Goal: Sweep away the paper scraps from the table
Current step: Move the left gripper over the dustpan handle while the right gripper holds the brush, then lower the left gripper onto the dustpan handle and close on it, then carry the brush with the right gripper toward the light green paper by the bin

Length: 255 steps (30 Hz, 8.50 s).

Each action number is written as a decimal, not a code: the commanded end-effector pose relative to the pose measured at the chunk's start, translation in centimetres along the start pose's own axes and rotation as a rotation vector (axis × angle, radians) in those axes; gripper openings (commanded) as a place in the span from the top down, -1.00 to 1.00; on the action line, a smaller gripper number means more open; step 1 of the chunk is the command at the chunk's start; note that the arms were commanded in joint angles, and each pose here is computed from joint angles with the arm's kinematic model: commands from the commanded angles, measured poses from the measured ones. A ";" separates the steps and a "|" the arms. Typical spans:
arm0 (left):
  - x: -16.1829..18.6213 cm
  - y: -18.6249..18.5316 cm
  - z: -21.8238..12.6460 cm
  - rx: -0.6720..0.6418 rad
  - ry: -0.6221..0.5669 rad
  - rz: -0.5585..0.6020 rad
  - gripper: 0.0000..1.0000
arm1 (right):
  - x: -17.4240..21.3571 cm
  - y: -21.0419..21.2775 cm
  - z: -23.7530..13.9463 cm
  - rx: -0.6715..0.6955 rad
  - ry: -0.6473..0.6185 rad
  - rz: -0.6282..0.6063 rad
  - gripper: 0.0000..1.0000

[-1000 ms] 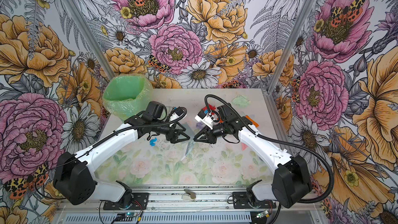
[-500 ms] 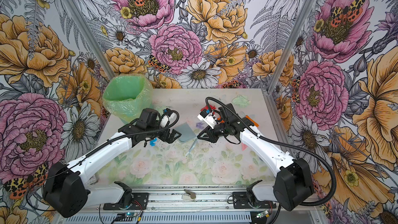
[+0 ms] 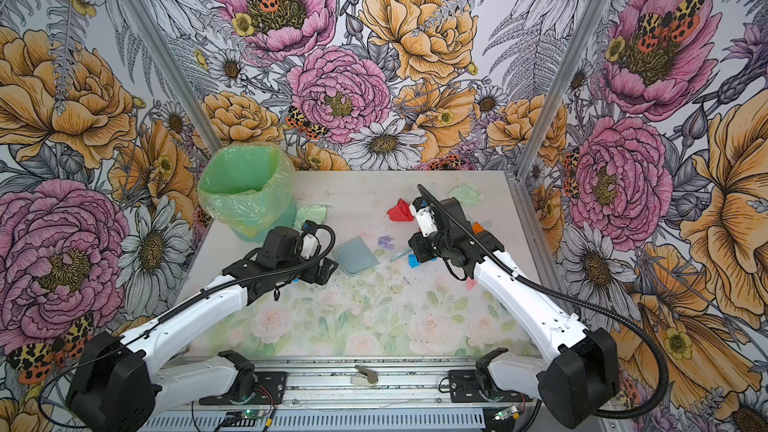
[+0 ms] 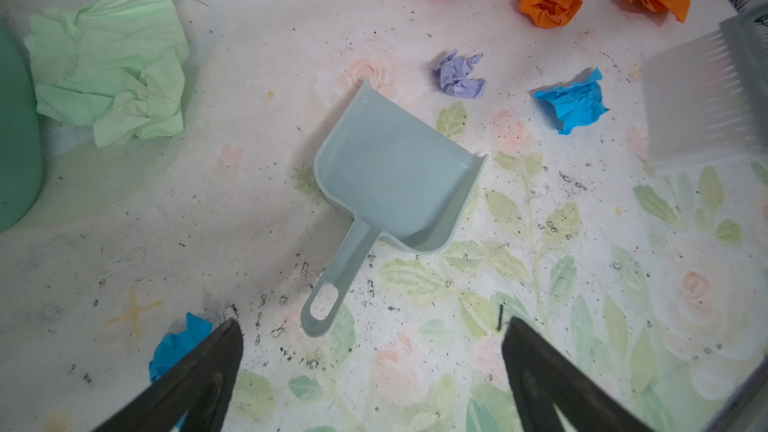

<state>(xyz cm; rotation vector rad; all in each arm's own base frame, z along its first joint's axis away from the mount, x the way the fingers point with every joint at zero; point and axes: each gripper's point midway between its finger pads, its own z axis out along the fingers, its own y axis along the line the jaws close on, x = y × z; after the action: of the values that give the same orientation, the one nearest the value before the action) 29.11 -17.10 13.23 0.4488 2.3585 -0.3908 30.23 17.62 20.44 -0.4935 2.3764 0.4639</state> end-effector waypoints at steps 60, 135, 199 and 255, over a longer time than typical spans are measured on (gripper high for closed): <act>1.2 0.1 8.2 0.146 0.208 -0.034 -0.97 | -1.5 1.3 0.7 -0.001 -0.112 0.094 1.00; 5.7 -1.8 9.2 -0.147 0.288 -0.115 -0.86 | -0.3 0.4 0.9 0.005 -0.112 0.097 1.00; 5.1 -3.3 9.3 -0.135 0.325 -0.032 0.68 | -0.8 -0.4 0.5 0.026 -0.141 0.131 1.00; 8.0 -4.3 -2.3 -0.084 0.256 -0.266 0.68 | -20.3 10.2 20.2 -0.460 -0.452 -0.088 1.00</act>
<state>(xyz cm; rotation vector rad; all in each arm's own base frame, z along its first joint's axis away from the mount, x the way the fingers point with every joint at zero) 20.87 -19.03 10.64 0.1902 2.6627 -0.4021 51.17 37.95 19.99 -0.5631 1.8902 0.9409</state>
